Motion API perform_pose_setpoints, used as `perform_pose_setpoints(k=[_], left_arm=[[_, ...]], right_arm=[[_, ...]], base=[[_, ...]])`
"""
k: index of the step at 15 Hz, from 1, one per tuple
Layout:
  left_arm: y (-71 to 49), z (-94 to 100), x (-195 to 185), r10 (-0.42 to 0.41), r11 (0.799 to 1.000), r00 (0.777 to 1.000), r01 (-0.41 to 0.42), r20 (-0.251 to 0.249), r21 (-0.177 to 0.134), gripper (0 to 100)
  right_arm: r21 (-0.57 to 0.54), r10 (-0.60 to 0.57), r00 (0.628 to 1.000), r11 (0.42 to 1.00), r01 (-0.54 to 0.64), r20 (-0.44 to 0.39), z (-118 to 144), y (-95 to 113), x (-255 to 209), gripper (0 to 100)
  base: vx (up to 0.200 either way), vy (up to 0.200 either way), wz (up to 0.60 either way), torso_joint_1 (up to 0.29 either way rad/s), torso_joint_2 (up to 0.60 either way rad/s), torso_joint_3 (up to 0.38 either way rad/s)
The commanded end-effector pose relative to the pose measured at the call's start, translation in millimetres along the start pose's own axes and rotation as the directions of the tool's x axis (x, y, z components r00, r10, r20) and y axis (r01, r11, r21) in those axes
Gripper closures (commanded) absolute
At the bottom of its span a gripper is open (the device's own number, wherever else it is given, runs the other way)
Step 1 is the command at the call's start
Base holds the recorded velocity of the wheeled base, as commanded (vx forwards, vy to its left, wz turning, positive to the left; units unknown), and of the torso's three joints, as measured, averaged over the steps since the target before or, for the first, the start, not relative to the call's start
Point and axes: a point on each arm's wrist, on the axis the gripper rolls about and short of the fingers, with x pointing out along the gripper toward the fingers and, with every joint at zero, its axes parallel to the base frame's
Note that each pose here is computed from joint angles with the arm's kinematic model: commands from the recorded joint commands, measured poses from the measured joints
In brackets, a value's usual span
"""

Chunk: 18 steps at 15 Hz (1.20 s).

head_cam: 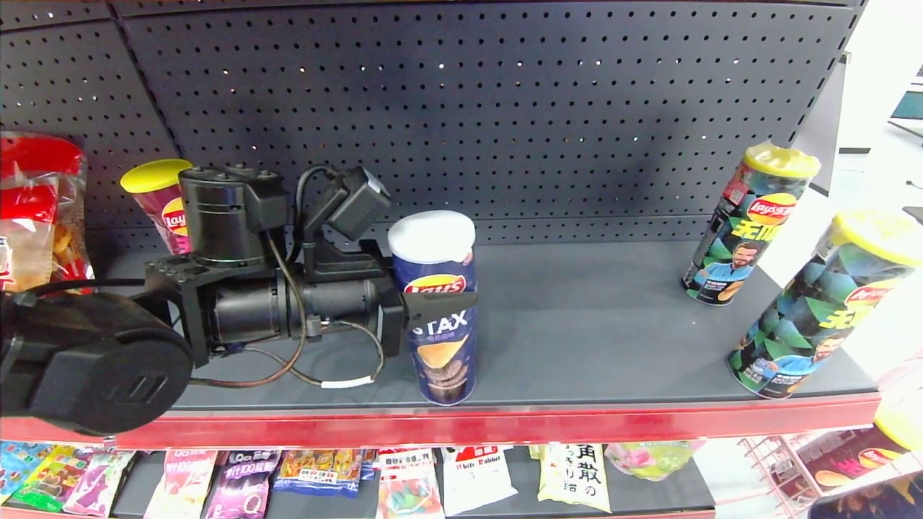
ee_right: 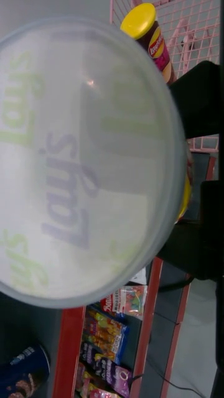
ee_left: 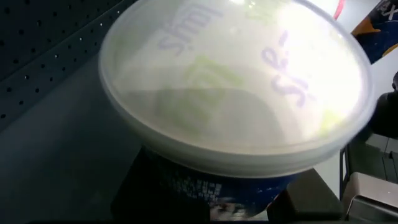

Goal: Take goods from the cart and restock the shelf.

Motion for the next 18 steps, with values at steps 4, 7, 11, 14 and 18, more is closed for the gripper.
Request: perform_pose_setpoints(k=[4, 7, 11, 14, 18], left_arm=[[-2.1, -2.0, -2, 0.001, 1.000, 1.000, -0.001, -0.006, -0.005, 100], [-1.6, -2.5, -2, 0.002, 1.000, 1.000, -0.002, -0.008, -0.006, 100], [-1.2, -2.1, -2, 0.014, 1.000, 1.000, -0.014, -0.008, 0.001, 0], [-3.9, -3.1, -6, 0.015, 1.000, 1.000, -0.015, -0.012, -0.003, 0], [-15.1, -6.3, -40, 0.115, 0.993, 0.993, -0.115, -0.020, -0.013, 0]], right_arm=[[0.000, 0.001, 1.000, 1.000, -0.001, -0.004, 0, 0, 1, 100], [-0.001, 0.001, 1.000, 1.000, -0.001, -0.007, 0, 0, 1, 100], [0.000, 0.001, 1.000, 1.000, -0.001, -0.010, 0, 0, 1, 100], [-0.001, 0.019, 1.000, 1.000, -0.019, -0.012, 2, 0, 2, 100], [-0.027, 0.153, 0.987, 0.988, -0.154, -0.043, 49, -2, 22, 100]], base=[[0.000, 0.000, 0.00, 0.000, 0.00, 0.000], [0.000, 0.000, 0.00, 0.000, 0.00, 0.000], [0.000, 0.000, 0.00, 0.000, 0.00, 0.000], [0.000, 0.000, 0.00, 0.000, 0.00, 0.000], [0.000, 0.000, 0.00, 0.000, 0.00, 0.000]])
